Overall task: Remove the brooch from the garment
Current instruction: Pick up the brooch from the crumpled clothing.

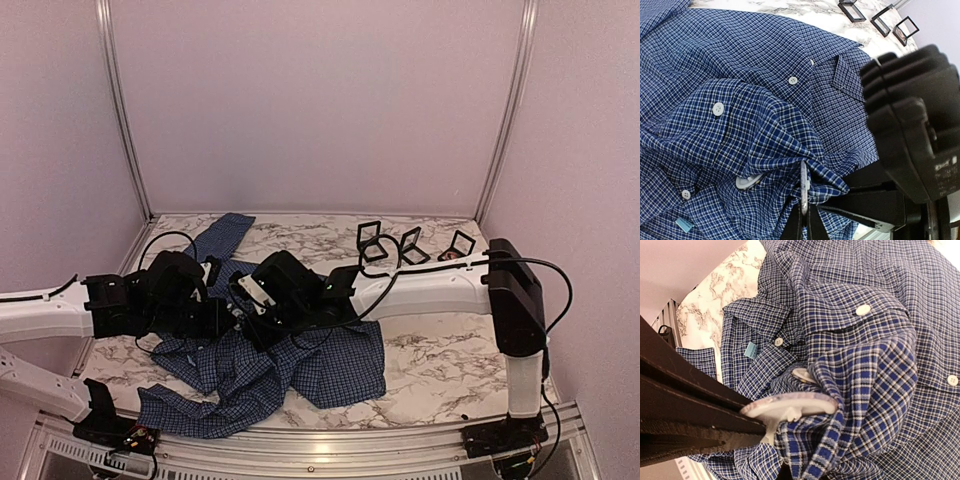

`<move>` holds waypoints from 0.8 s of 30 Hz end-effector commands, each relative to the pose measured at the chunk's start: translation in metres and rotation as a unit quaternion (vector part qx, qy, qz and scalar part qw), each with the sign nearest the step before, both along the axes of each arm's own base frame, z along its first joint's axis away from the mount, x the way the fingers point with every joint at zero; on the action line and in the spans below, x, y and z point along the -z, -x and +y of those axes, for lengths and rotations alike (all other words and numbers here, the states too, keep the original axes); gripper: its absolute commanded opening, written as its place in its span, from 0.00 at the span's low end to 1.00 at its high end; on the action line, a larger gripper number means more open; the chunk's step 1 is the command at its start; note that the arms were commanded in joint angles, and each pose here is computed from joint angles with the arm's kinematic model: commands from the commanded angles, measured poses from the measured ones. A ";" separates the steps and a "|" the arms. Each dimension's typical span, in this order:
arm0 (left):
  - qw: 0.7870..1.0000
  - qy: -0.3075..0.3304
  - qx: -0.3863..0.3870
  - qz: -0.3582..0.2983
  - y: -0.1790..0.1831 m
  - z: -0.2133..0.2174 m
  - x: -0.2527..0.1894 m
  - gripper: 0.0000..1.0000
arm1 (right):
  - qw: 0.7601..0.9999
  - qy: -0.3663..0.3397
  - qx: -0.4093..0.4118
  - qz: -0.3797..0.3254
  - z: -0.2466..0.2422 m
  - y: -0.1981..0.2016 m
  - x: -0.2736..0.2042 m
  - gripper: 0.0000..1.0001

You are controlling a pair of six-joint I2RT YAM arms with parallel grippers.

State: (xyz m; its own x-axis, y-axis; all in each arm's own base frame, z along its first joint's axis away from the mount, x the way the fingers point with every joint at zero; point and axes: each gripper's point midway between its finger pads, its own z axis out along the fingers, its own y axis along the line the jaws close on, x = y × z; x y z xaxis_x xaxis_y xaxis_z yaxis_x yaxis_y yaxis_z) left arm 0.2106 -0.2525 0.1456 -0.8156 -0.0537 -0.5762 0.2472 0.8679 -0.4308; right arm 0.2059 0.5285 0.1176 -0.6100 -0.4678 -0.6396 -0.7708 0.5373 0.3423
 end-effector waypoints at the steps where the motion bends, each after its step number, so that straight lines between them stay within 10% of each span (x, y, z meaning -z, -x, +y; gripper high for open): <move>1: 1.000 -0.005 0.003 -0.018 -0.006 -0.004 -0.015 0.00 | 1.000 -0.021 0.003 -0.009 0.007 -0.008 -0.014 0.00; 24: 0.976 0.096 0.178 0.082 0.008 -0.029 -0.004 0.00 | 0.994 -0.026 0.012 -0.107 -0.030 -0.036 -0.020 0.00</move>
